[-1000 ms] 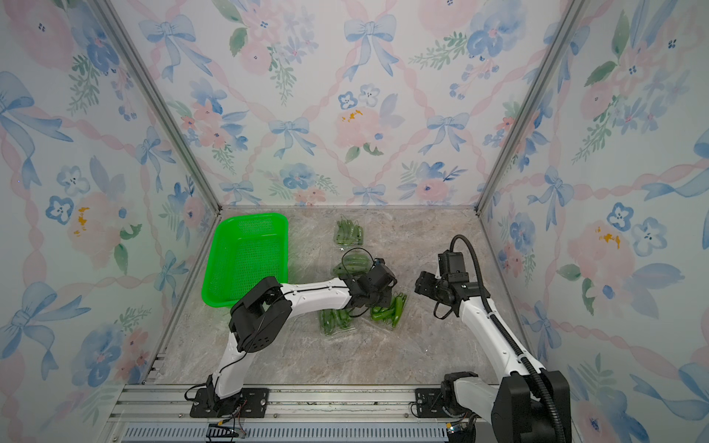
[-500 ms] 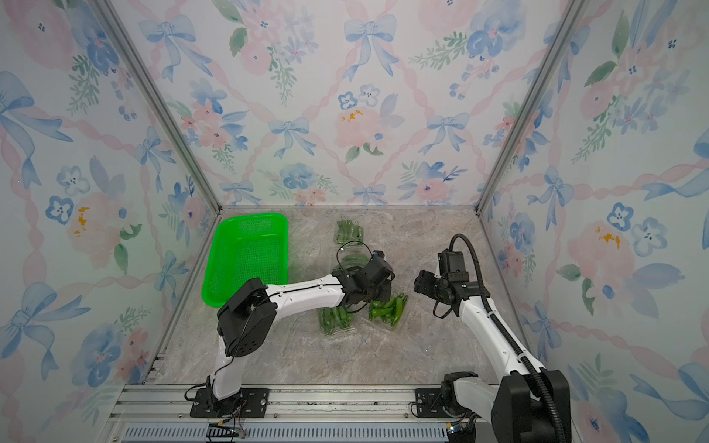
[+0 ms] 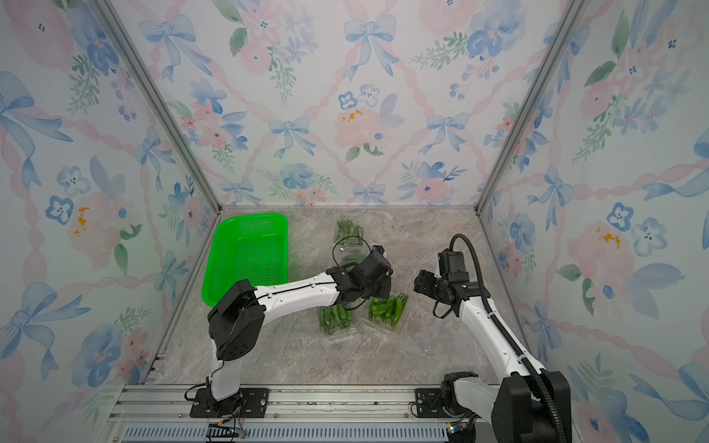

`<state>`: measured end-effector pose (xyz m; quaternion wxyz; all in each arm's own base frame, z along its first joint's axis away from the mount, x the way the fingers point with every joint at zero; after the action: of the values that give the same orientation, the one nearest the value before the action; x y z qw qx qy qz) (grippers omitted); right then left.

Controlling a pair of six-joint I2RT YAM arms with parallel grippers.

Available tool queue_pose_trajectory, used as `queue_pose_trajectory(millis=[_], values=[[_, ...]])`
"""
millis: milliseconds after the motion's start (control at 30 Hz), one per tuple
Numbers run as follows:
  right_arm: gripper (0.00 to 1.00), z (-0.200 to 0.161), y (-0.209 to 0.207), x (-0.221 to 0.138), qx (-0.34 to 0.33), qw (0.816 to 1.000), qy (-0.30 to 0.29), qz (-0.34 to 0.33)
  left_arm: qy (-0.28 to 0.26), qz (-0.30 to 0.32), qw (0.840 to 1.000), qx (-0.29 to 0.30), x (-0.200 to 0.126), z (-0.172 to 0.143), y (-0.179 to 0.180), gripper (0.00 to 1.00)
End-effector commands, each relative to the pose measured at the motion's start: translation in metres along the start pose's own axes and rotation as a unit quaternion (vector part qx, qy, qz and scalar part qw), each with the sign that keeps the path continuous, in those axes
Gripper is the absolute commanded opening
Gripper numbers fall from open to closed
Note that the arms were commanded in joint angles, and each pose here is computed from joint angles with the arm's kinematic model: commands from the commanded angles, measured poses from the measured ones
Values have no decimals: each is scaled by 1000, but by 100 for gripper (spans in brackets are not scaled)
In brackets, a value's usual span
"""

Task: Take small green peppers out of containers
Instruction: Pick up the green pepper from the packing box, then place the green pepper in the basket.

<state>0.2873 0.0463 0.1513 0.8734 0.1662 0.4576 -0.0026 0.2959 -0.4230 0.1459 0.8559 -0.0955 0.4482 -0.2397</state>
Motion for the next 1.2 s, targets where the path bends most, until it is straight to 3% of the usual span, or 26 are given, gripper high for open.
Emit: queue_pose_trajectory(millis=[0, 300, 500, 900, 1033, 1167], values=[[72, 9, 10, -11, -4, 1000, -19, 17, -2, -21, 1000, 11, -19, 13, -9, 4], [72, 11, 16, -16, -5, 999, -27, 25, -31, -33, 999, -4, -51, 50, 14, 4], [72, 13, 24, -17, -12, 999, -30, 31, -64, -16, 998, -19, -77, 90, 54, 3], [72, 14, 31, -17, -17, 999, -29, 33, -158, 95, 978, -92, -157, 168, 213, 4], [72, 12, 33, -15, -19, 999, -25, 35, -174, 131, 968, -121, -179, 173, 262, 3], [72, 12, 35, -13, -22, 999, -21, 35, -163, 173, 959, -157, -183, 157, 311, 2]])
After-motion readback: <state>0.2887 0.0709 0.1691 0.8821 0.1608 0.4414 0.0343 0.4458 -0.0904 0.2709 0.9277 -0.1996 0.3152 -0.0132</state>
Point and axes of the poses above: each gripper's point midway between its finger pads, its own x axis out along the fingers, its own y axis along the line the jaws close on, z = x × y, the point moved 3 cm from there along -x, back along the fingers, and after that the axes turned 3 degrees about -x, right-handed, at the moved point
